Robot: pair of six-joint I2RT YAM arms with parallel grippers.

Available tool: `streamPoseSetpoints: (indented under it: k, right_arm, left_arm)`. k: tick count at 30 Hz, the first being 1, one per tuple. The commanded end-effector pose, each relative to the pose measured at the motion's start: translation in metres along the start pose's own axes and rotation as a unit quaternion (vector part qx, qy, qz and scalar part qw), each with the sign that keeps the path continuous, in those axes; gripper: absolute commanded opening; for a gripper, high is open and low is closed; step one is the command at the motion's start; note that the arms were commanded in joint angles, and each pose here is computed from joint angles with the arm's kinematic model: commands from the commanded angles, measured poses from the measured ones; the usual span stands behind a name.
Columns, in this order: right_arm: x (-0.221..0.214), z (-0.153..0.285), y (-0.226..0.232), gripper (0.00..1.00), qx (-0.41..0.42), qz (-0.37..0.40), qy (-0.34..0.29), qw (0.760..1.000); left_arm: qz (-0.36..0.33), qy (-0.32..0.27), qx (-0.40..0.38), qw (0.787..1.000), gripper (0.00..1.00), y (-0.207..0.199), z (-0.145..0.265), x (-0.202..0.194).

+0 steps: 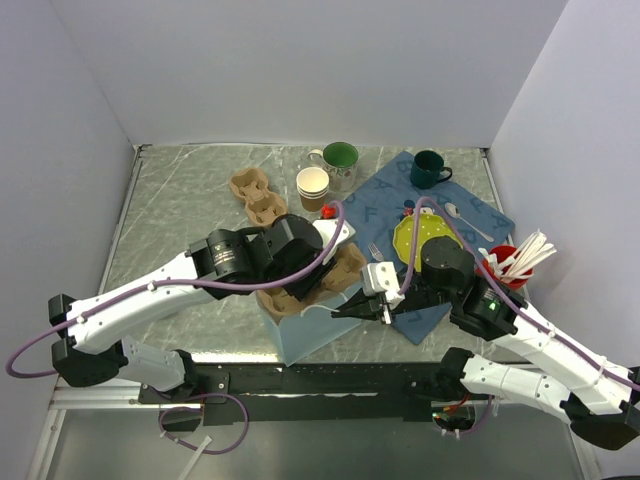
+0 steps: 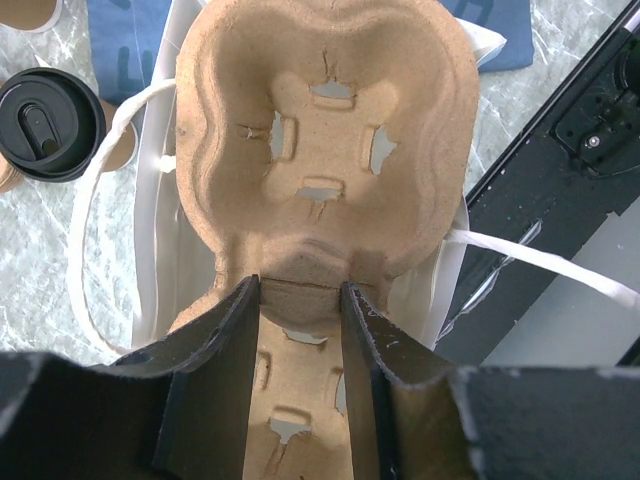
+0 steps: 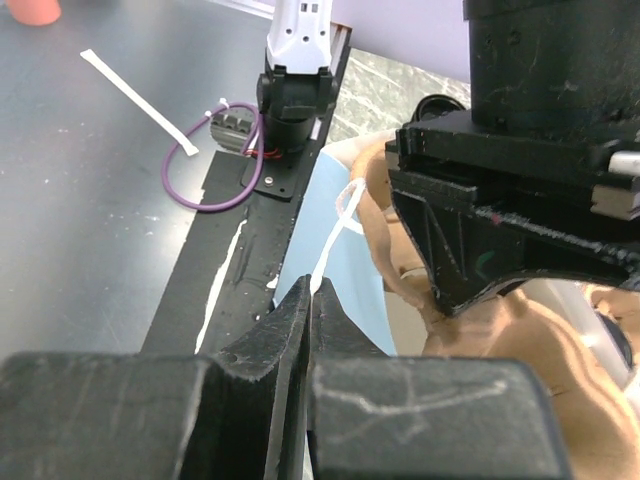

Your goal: Pack the takeout coffee

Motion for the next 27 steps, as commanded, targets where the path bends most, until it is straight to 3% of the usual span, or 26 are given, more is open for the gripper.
streamPoseSetpoints:
  k: [1, 7, 27]
  right_arm:
    - [0.008, 0.000, 0.004, 0.00, 0.012, 0.006, -0.025, 1.000]
    - [0.008, -0.003, 0.009, 0.00, 0.053, -0.009, -0.018, 0.998]
    - [-0.002, 0.005, 0.022, 0.00, 0.073, -0.029, -0.002, 0.997]
  left_arm:
    - [0.001, 0.008, 0.038, 0.999, 0.20, 0.008, 0.000, -0.012]
    - [0.002, -0.002, 0.048, 0.999, 0.21, 0.012, 0.007, -0.011]
    - [-0.007, 0.005, 0.067, 0.998, 0.21, 0.015, 0.002, -0.010]
Point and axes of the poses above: each gripper's point midway between its finger pads, its own z axis back along the fingers, its own y axis along the line the jaws close on, x = y × z, the point moved 8 cm from there along z, back along the fingers, and after that the axes turned 4 degrees about -z, right-handed, at the moved point
